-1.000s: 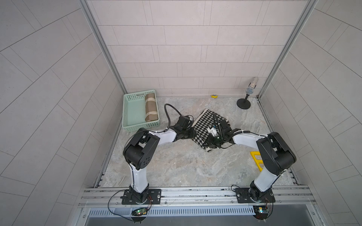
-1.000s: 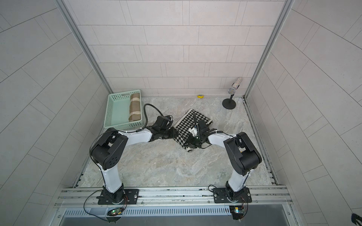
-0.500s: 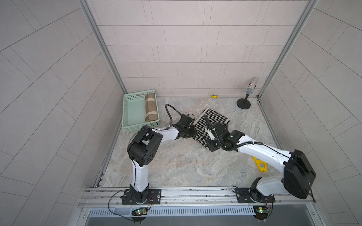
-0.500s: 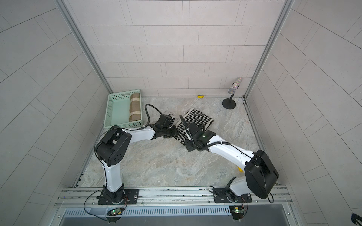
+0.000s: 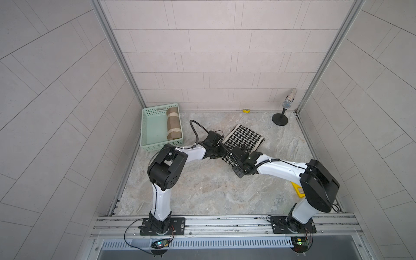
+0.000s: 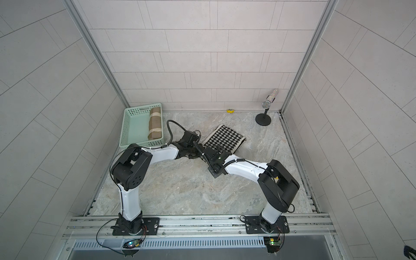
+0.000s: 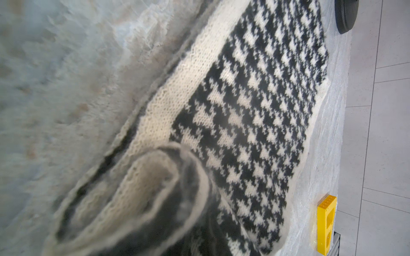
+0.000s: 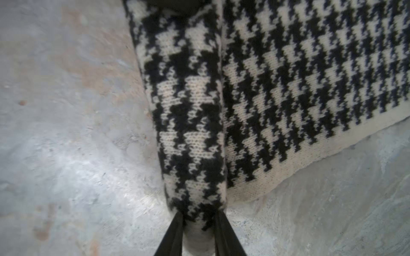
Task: Roll up the scarf and place it into the basket
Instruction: Roll the scarf at the center of the board.
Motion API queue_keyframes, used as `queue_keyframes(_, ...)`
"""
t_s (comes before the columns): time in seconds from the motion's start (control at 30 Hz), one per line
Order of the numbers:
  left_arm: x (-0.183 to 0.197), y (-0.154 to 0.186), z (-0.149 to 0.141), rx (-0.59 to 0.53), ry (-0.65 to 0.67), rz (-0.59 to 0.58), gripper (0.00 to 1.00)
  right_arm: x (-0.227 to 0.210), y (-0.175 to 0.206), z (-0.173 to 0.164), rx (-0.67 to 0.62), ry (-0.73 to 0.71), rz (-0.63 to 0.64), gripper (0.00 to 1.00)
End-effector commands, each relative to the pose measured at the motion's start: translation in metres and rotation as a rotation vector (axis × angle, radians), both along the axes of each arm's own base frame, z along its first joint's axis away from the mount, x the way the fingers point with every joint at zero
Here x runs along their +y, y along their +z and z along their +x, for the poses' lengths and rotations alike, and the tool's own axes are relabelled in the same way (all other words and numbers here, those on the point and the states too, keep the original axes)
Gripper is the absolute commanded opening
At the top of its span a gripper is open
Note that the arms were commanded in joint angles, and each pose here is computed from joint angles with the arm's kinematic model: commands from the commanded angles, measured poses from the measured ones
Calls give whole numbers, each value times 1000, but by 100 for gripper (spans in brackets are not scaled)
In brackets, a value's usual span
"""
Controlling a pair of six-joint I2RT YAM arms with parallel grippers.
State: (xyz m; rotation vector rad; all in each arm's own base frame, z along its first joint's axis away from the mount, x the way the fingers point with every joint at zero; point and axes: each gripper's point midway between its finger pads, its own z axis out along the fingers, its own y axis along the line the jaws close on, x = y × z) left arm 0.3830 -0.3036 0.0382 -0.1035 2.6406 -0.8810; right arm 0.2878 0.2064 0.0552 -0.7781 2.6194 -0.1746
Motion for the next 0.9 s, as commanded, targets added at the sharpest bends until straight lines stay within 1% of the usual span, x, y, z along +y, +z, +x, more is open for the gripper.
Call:
queue_keyframes(0.0, 6, -19, -4, 63, 8, 40, 18, -10, -4, 16, -21, -10, -39, 28)
queue_keyframes(0.1, 5, -19, -3, 68, 8, 34, 18, -7, -15, 15, 18, -7, -26, 29)
queue_keyframes(0.23, 6, -17, 0, 74, 17, 25, 18, 0, -28, 10, 55, 0, 13, 36)
queue_keyframes(0.33, 7, -18, 0, 83, 21, 25, 18, 3, -31, 8, 51, 2, 32, 42)
queue_keyframes(0.4, 7, -21, -1, 96, 20, 26, 18, 2, -29, 7, 30, 5, 22, 47)
queue_keyframes(0.5, 7, -24, -1, 109, 19, 22, 18, 0, -16, 8, -41, 18, -34, 51)
queue_keyframes(0.67, 9, -21, -1, 116, 19, 16, 18, 2, 11, 9, -230, 83, -212, 66)
queue_keyframes(0.77, 8, -18, 1, 122, 15, 9, 18, 10, 19, 8, -299, 125, -271, 69)
queue_keyframes(0.87, 8, -16, 1, 121, 10, 7, 18, 18, 17, 9, -332, 158, -322, 71)
